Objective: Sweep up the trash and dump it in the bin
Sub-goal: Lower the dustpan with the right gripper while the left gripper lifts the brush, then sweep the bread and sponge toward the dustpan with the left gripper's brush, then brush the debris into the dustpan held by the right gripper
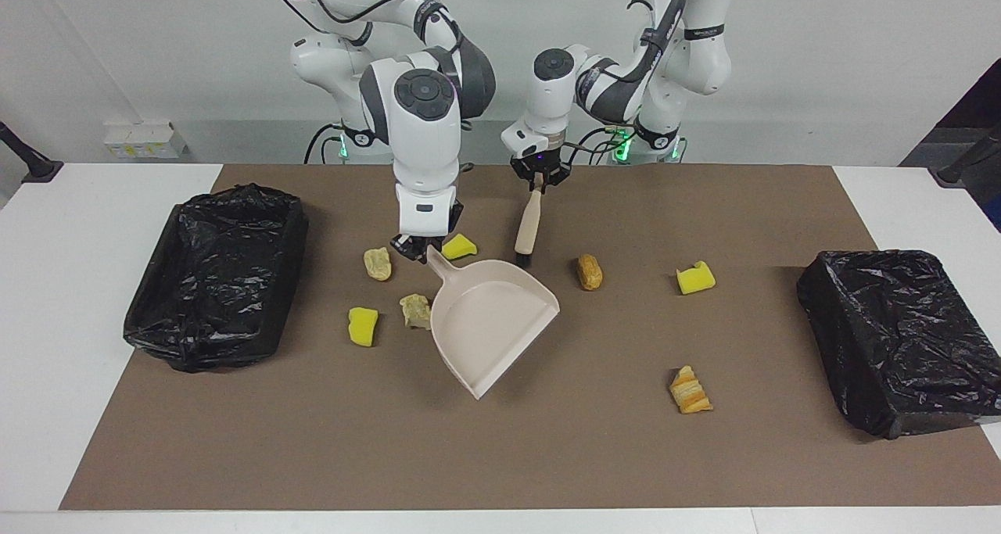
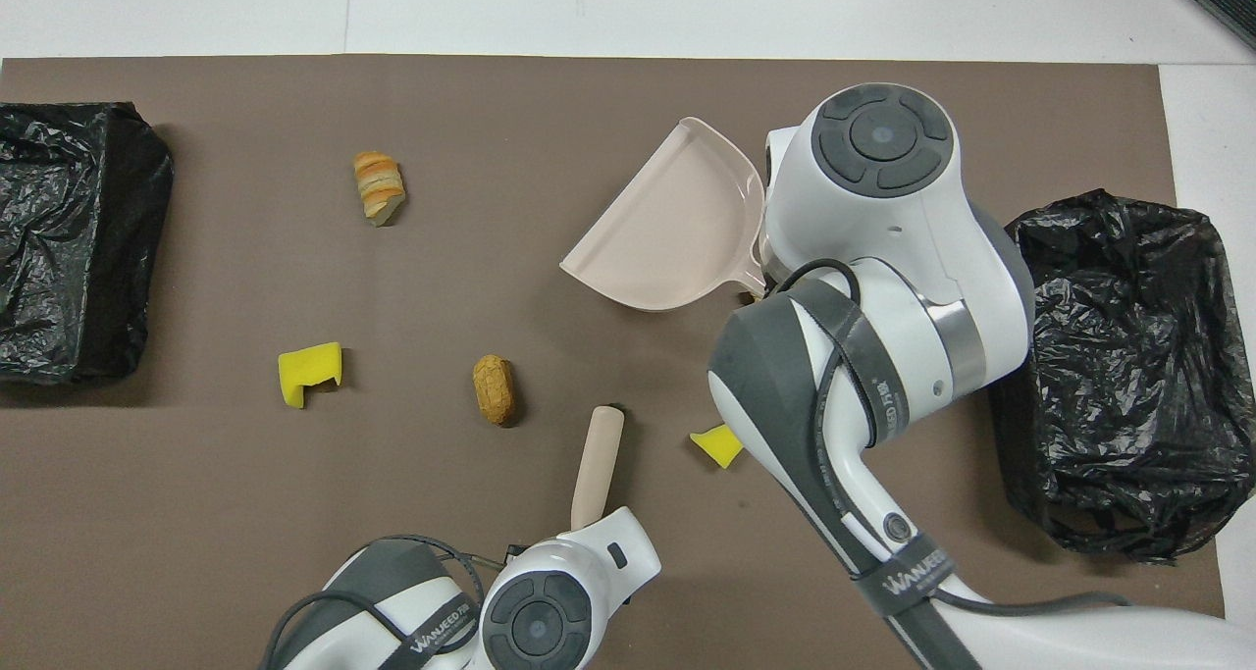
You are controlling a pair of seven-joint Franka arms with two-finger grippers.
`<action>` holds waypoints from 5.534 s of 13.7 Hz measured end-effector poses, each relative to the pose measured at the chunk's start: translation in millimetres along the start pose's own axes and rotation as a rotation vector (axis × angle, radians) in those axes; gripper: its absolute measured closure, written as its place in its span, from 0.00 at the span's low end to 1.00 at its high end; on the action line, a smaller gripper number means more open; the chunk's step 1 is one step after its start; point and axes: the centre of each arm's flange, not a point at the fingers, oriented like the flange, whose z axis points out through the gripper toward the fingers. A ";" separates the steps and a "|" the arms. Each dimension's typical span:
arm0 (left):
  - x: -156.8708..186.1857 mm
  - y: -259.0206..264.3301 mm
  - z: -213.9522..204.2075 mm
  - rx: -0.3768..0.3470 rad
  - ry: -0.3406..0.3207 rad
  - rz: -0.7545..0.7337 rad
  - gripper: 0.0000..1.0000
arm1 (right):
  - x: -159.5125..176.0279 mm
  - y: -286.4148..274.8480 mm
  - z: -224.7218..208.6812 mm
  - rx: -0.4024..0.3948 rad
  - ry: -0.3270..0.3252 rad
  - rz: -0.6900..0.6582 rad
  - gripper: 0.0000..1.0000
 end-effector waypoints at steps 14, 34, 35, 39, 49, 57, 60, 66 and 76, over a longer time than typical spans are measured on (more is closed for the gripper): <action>157.8 -261.0 -139.5 0.051 0.120 0.208 0.74 | -7.4 -11.9 19.9 -0.021 -0.028 -0.220 0.67; 333.6 -438.8 -52.6 0.286 -0.004 0.775 0.74 | -8.4 -87.4 84.8 -0.052 -0.064 -0.636 0.67; 325.0 -431.0 -47.1 0.270 -0.024 0.792 0.74 | -8.5 -87.5 84.8 -0.052 -0.063 -0.636 0.67; 271.9 -385.7 -50.5 0.222 -0.087 0.852 0.74 | -8.6 -87.6 85.1 -0.052 -0.063 -0.636 0.67; 143.5 -280.5 -72.7 0.187 -0.203 0.689 0.74 | -9.5 -92.1 89.3 -0.062 -0.046 -0.614 0.67; 62.3 -335.3 -119.2 0.206 -0.221 0.044 0.74 | -15.1 -110.0 92.2 -0.075 -0.025 -0.579 0.67; 38.4 -348.0 -102.6 0.212 -0.227 -0.134 0.74 | -15.5 -109.8 92.6 -0.074 -0.025 -0.579 0.67; 10.9 -383.3 -71.8 0.200 -0.201 -0.328 0.74 | -15.7 -109.8 93.0 -0.074 -0.026 -0.579 0.67; 46.2 -260.0 -23.2 0.095 -0.171 -0.323 0.74 | -15.9 -109.6 93.3 -0.074 -0.026 -0.578 0.67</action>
